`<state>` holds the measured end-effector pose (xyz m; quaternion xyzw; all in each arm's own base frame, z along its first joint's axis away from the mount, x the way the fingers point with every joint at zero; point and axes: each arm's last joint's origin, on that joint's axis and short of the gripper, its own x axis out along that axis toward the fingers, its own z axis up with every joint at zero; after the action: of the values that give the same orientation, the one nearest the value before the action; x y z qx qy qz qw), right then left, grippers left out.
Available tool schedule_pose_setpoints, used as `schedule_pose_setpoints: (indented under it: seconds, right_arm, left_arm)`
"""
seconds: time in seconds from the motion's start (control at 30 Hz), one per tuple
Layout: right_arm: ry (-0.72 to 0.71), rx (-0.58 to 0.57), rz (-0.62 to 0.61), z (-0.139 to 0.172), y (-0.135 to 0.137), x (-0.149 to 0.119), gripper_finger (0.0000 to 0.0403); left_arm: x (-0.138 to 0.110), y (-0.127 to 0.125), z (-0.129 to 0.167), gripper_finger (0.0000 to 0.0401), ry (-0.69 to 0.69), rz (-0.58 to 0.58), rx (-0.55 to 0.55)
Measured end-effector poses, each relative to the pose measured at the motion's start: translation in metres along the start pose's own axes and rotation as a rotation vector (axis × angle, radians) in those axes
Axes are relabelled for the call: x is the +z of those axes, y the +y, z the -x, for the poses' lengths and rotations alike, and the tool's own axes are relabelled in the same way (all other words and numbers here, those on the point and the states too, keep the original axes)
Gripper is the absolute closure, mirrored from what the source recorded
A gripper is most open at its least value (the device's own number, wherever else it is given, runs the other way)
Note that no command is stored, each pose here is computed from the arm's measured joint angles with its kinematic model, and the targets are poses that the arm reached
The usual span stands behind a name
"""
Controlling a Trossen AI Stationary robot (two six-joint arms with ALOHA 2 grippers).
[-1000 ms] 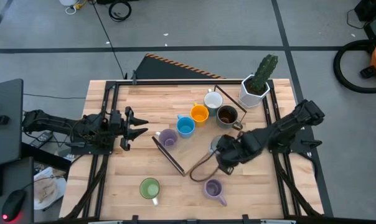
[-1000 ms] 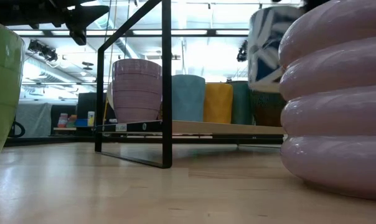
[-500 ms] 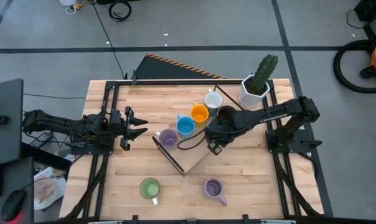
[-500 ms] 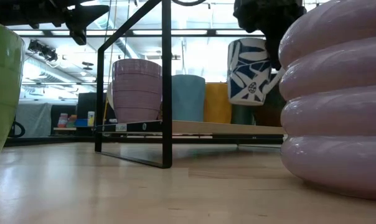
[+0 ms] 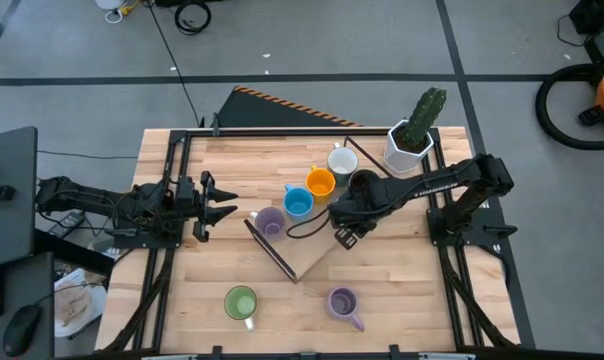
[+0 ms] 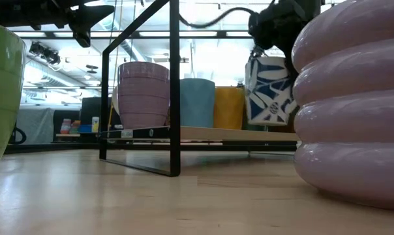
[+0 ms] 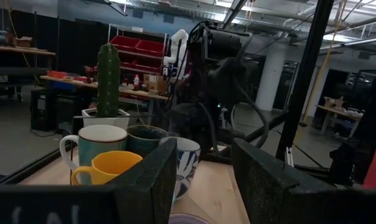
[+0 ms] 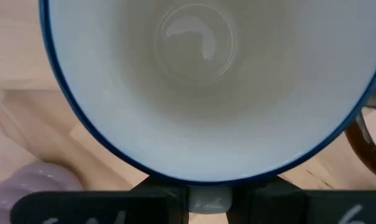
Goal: Place coffee mugs
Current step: Put the blue patterned mug on the shelf
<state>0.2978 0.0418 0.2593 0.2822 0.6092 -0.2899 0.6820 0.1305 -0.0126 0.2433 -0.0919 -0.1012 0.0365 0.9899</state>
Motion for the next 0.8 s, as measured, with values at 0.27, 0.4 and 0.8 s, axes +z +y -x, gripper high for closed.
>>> schedule_pose_setpoints:
  seconds: [0.27, 0.4, 0.8]
  right_arm:
    - [0.014, -0.022, -0.034, -0.009, -0.007, 0.003, 0.0337]
    - [0.016, -0.022, -0.049, -0.01, -0.01, 0.008, 0.0336]
    - [-0.037, 0.038, -0.061, -0.011, -0.013, 0.025, 0.0321]
  left_arm:
    - [0.0, 0.0, 0.0, 0.0241, 0.0, 0.0, 0.0]
    - [0.0, 0.0, 0.0, 0.0241, 0.0, 0.0, 0.0]
    - [0.0, 0.0, 0.0, 0.0241, 0.0, 0.001, 0.0]
